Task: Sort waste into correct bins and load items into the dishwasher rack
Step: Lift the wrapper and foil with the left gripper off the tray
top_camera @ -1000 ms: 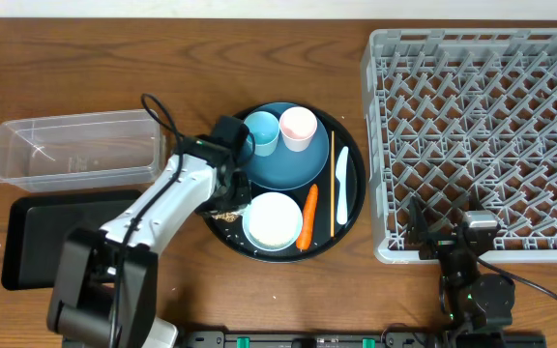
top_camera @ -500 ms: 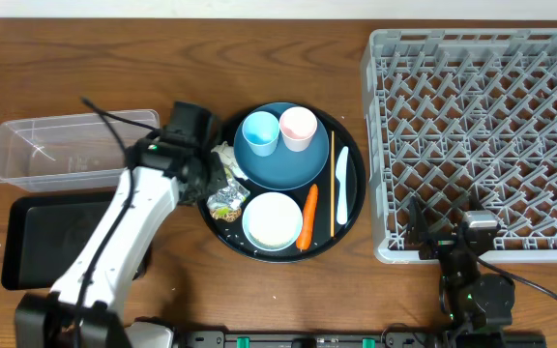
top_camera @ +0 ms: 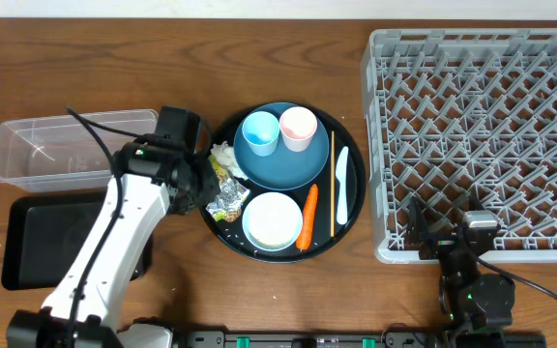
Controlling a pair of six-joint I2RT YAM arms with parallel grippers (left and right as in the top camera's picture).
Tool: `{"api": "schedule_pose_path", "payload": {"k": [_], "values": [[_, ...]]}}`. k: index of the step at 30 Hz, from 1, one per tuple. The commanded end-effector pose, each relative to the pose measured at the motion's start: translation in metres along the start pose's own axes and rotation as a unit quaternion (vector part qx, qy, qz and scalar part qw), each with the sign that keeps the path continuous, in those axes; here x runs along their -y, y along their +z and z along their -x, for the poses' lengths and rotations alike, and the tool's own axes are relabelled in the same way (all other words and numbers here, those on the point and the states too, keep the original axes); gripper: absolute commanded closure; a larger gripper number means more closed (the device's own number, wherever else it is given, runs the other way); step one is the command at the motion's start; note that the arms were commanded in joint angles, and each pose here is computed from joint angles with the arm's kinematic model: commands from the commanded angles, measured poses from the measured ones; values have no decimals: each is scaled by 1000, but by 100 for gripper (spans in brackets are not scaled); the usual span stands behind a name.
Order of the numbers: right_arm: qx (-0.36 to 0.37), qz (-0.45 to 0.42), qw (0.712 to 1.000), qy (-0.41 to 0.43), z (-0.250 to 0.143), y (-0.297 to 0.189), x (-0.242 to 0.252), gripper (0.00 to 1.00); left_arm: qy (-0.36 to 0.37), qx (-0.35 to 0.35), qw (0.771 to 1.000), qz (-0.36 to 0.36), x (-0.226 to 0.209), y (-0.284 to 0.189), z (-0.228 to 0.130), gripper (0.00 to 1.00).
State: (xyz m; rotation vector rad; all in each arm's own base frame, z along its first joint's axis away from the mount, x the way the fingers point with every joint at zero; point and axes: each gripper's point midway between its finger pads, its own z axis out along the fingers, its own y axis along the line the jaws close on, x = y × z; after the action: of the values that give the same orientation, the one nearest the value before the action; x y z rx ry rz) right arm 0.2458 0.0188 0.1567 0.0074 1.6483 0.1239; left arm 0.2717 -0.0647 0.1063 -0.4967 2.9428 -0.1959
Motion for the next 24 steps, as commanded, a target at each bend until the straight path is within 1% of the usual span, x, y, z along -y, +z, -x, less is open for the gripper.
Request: {"api": "schedule_pose_path", "payload": {"k": [1,3,4,5,10,18,24], "values": [[-2,-13,1000,-5,-1,0,6,1,7,-27,1000,7,-2,12,-6,51],[-2,-13,1000,-5,-1,0,6,1,25,-42,999,13,-4,19,-8,39],[-2,-13,1000,-5,-1,0,6,1,35,-50,998,13,-3,23,-10,36],[-2,-13,1000,-5,-1,0,6,1,38,-59,997,12,-3,26,-12,35],[-2,-13,1000,-6,-1,0,6,1,21,-99,995,-3,3,36,-23,34],[-2,-13,1000,-5,-1,0,6,1,-31,-104,994,6,1,39,-26,34],[-2,-13,1000,-5,-1,0,6,1,-95,-100,990,16,-6,55,-32,35]]}}
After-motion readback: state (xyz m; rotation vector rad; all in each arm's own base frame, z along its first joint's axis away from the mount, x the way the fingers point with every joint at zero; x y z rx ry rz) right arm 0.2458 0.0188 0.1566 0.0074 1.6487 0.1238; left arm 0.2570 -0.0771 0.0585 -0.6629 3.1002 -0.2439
